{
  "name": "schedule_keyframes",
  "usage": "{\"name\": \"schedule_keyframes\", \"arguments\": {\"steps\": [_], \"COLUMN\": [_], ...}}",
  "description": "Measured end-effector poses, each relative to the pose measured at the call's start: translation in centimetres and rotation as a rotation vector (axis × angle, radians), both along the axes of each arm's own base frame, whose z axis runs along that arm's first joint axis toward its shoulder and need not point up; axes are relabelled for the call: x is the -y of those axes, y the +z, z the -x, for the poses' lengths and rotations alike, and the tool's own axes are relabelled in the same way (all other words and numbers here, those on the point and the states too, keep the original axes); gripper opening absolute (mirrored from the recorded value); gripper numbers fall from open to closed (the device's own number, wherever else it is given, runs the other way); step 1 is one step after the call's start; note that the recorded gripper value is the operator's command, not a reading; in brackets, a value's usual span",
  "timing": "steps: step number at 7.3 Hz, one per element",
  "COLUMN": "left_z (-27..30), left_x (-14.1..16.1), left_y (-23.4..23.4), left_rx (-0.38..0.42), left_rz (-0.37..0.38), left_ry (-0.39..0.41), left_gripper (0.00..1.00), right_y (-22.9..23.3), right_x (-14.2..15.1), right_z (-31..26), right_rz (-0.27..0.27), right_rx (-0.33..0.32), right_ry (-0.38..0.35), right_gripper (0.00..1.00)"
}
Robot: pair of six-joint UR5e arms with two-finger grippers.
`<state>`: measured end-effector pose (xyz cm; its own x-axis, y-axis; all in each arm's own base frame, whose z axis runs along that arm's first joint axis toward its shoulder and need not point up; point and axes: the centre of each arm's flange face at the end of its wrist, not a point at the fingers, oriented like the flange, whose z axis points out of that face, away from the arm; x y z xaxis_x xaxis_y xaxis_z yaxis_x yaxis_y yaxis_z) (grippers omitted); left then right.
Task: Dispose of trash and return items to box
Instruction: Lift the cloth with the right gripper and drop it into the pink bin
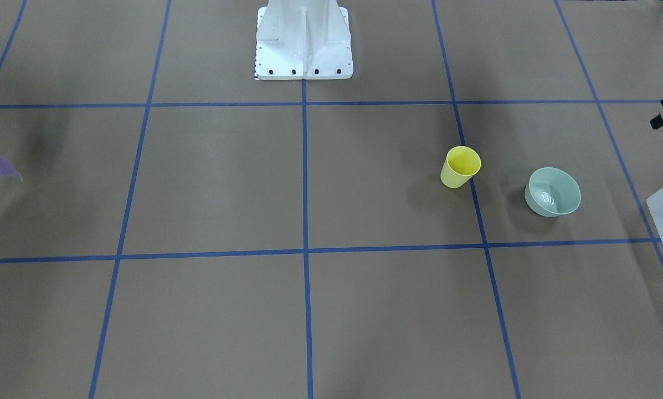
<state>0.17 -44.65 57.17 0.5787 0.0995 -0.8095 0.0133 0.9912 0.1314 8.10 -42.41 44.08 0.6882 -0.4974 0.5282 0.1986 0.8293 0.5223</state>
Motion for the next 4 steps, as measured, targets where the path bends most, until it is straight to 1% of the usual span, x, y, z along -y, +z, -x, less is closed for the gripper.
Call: {"name": "schedule_keyframes", "arguments": {"steps": [1, 2, 3, 4], "left_z": [0.0, -0.1, -0.1, -0.1], "left_x": [0.2, 0.3, 0.5, 0.5], "left_y": [-0.2, -0.3, -0.5, -0.6], "left_rx": [0.001, 0.002, 0.003, 0.002], "left_rz": [-0.004, -0.008, -0.012, -0.013], "left_ry": [0.000, 0.000, -0.001, -0.003], "left_gripper": [0.98, 0.98, 0.98, 0.98], "right_y": [1.7, 4.6, 8.4, 11.7], "right_x": [-1.0, -1.6, -1.8, -1.9], "right_z": [-4.8, -8.6, -11.6, -13.1], "right_rz": [0.014, 0.036, 0.068, 0.099], "right_rx": [-0.058, -0.119, -0.148, -0.149], "right_ry": [-0.017, -0.039, -0.066, -0.092], "right_gripper": [0.00, 0.00, 0.00, 0.00]}}
